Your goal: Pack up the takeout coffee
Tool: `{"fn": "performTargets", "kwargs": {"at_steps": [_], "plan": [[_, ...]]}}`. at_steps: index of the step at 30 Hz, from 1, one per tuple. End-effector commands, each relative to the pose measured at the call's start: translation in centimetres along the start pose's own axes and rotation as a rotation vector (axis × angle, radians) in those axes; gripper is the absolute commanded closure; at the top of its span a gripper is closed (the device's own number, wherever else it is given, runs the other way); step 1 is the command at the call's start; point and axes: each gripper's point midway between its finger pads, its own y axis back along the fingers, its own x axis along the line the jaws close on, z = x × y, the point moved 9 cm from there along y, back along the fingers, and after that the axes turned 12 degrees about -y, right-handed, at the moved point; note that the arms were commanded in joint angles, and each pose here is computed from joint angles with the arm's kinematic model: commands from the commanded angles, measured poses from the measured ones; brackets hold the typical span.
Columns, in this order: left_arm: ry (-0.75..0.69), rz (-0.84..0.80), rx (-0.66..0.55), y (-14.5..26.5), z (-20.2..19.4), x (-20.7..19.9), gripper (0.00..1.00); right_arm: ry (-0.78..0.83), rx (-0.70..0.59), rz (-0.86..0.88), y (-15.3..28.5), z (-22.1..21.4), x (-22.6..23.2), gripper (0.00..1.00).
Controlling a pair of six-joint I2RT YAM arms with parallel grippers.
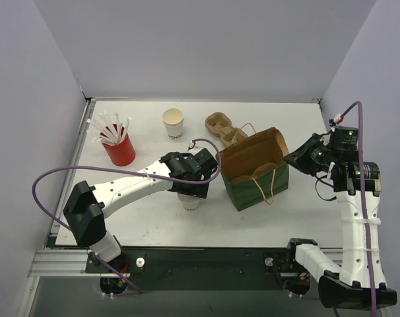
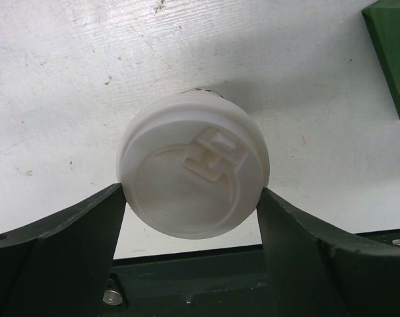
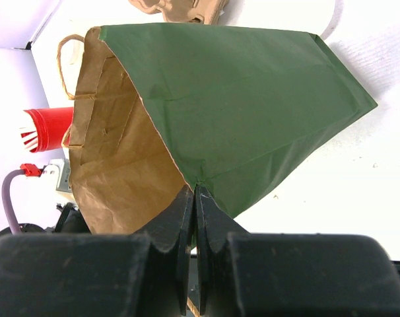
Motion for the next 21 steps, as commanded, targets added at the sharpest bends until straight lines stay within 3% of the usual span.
{"fn": "performTargets", "kwargs": {"at_steps": [1,6,9,11,14,21], "plan": [[-0.050,0.117,0.109,-1.2,-2.0,1.2,0.14,-0.003,-0.012,0.015,0.4,0.0,0.0,1.00],[-0.046,0.116,0.108,-1.3,-2.1,1.1,0.19,-0.007,-0.009,0.017,0.3,-0.1,0.0,1.00],[-0.042,0.115,0.098,-1.1,-2.0,1.2,0.28,-0.006,-0.008,0.020,0.4,-0.1,0.0,1.00],[-0.042,0.109,0.080,-0.7,-1.7,1.3,0.42,-0.005,-0.010,0.020,0.4,-0.1,0.0,1.00],[-0.041,0.103,0.058,0.5,-0.9,1.5,0.52,-0.004,-0.002,0.023,0.3,-0.1,0.0,1.00],[-0.016,0.098,-0.012,5.0,1.3,2.4,0.60,-0.007,0.029,0.043,0.2,-0.2,0.4,1.00]]}}
